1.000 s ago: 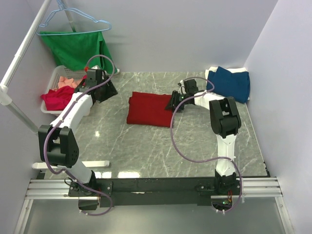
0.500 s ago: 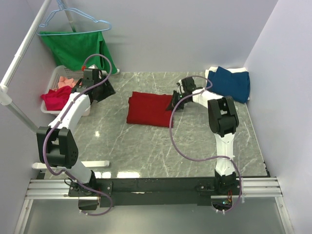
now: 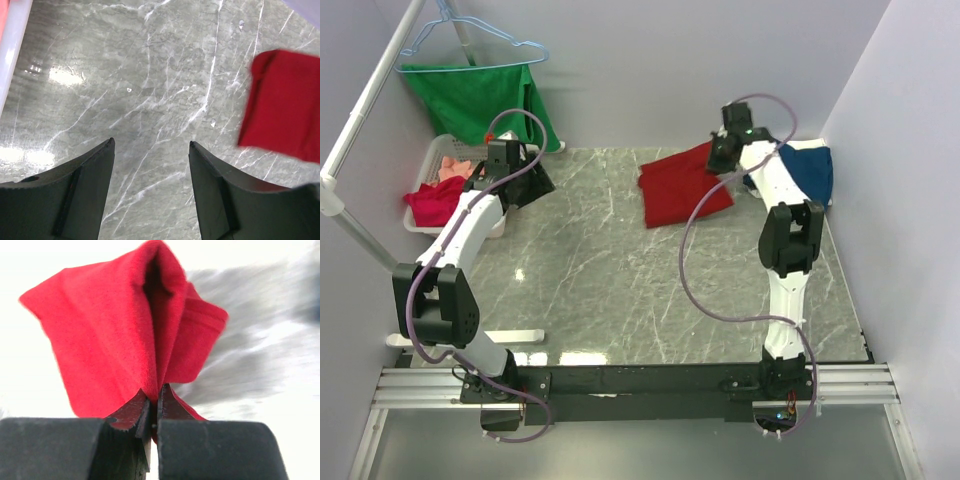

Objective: Fold and stack the t-shirts
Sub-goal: Neatly place the folded tshirt to the corner

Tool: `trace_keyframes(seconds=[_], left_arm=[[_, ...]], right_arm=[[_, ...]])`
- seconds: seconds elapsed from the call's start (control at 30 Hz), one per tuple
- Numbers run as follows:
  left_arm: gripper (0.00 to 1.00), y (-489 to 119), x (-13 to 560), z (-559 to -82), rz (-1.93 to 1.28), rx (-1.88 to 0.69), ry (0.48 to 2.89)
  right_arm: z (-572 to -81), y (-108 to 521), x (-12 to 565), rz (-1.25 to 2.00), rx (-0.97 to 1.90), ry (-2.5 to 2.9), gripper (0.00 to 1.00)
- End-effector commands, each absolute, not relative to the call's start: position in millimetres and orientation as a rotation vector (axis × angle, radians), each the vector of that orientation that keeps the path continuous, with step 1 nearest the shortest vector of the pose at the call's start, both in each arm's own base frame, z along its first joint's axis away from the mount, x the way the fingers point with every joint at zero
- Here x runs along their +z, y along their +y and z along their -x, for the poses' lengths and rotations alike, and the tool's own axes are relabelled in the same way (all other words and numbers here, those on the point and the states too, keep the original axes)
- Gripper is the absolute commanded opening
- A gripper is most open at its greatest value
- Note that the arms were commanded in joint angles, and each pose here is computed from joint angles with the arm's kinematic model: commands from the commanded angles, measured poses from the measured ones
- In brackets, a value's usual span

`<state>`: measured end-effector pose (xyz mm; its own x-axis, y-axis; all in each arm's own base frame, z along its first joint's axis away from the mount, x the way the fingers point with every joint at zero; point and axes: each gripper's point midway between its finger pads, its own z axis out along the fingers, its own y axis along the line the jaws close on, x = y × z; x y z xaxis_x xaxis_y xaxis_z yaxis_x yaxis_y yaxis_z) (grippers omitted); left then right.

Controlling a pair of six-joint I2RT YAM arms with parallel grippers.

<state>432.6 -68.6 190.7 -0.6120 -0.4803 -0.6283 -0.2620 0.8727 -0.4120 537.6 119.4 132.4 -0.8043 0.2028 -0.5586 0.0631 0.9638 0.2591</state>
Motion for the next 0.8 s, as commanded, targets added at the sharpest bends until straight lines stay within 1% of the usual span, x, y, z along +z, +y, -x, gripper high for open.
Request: trace_keyframes(seconds=[0.0,0.03,0.17,0.3,0.43,0.47,0.67,0.77], left_arm=[[0.66,-71,211,-434,0.486,-0.397,2.205],[0.66,-71,211,-435,0.486,-0.398,2.204],[0.66,-72,205,-437,0.487,-0.396,2.219],[0.66,-73,200,-439,0.488,-0.397,2.234],[0.66,-75,195,-443,0.495,-0.404,2.248],[0.66,-75,194,-444,0.498,-0.407,2.248],[0.66,-79,182,-451,0.527,-0.422,2.275],[0.66,-80,180,-455,0.537,-0.434,2.276]], right_arm=[[-556,58,159,-0.242,0.044,2.437,0.00],[-563,46,172,-0.265,0.020,2.398,0.00],[-574,9,194,-0.354,-0.067,2.310,0.00],[-582,-22,211,-0.432,-0.153,2.220,0.00],[-589,-56,224,-0.555,-0.279,2.109,0.00],[-592,-73,225,-0.625,-0.290,2.069,0.00],[-605,-103,233,-0.790,-0.372,1.907,0.00],[-605,-118,252,-0.871,-0.408,1.801,0.00]])
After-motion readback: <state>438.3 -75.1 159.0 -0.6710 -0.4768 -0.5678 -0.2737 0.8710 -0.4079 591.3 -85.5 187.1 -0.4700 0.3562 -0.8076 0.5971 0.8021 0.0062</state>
